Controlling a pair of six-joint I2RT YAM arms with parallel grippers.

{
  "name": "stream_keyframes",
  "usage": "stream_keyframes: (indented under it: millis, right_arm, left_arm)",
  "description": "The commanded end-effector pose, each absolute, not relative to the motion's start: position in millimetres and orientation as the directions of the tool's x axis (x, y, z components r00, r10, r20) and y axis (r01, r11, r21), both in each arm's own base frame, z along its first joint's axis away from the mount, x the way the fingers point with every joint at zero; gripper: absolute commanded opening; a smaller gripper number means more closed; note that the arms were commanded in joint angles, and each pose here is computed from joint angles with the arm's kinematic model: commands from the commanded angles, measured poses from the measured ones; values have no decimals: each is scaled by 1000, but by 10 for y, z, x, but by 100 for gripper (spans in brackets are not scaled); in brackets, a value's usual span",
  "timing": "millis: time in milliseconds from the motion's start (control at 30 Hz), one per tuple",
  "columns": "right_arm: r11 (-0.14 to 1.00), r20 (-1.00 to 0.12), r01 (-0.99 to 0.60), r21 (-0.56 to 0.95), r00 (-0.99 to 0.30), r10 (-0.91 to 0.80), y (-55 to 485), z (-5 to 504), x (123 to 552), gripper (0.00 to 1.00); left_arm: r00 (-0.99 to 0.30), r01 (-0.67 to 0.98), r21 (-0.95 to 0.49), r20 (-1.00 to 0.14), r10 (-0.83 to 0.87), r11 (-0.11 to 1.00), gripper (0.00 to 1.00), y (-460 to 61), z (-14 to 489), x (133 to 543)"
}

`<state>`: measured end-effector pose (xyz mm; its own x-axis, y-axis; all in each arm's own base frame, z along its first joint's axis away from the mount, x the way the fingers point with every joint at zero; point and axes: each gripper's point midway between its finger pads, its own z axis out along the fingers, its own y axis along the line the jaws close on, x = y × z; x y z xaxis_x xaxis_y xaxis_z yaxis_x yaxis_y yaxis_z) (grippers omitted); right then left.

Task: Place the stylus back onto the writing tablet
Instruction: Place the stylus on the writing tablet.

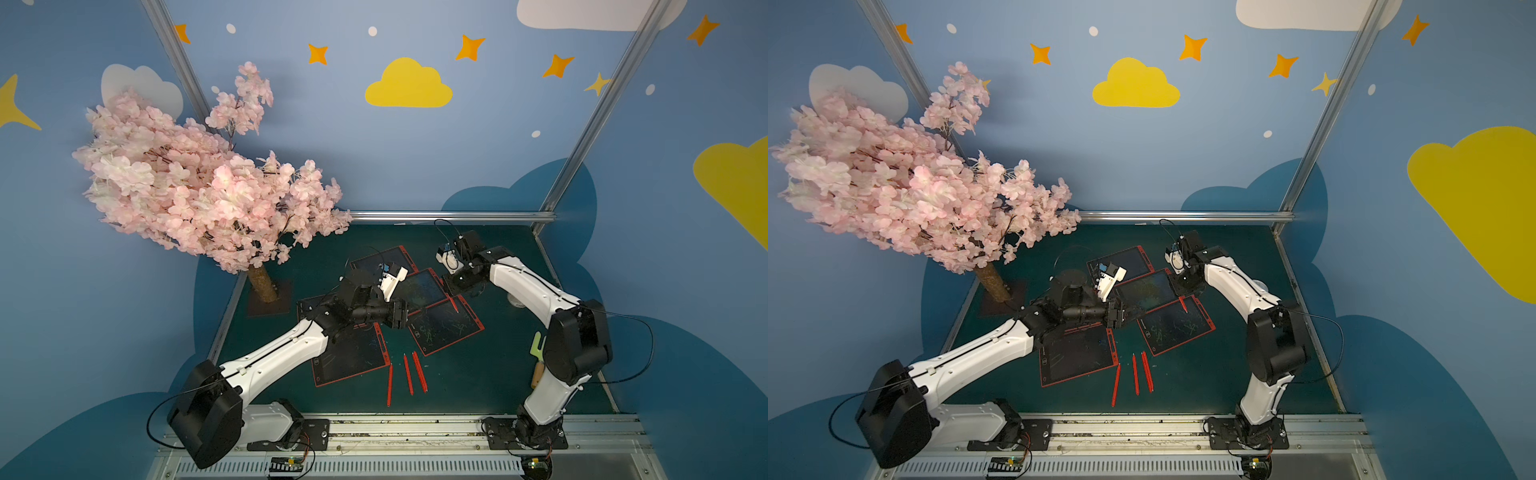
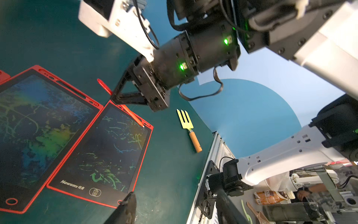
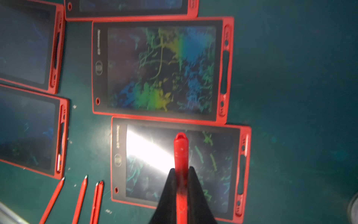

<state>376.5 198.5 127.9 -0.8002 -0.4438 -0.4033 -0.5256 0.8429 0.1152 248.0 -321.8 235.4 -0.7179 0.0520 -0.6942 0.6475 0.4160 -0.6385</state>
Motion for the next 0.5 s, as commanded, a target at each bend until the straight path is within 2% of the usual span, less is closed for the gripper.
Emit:
stream_keyframes:
  millis: [0, 67, 200, 467]
  right_arm:
    - [826, -382, -558, 81, -783, -492, 1937, 1243, 3916, 9]
    - [826, -375, -560, 58, -780, -502, 1914, 1217, 4047, 9]
    - [827, -346, -558, 59, -789, -508, 1921, 1084, 4230, 10]
    - [836, -340, -548, 40, -794, -504, 1951, 902, 4467, 10]
  left_arm:
    - [-662, 711, -596, -746, 69, 374, 69, -3241, 2531, 2432]
    - [-658, 713, -590, -750, 71, 379, 77, -3239, 2555, 2421]
    - [-654, 708, -579, -754, 66, 405, 100, -3189, 2564, 2407]
    - [-642, 712, -572, -766, 46, 406, 100, -3160, 2661, 2374]
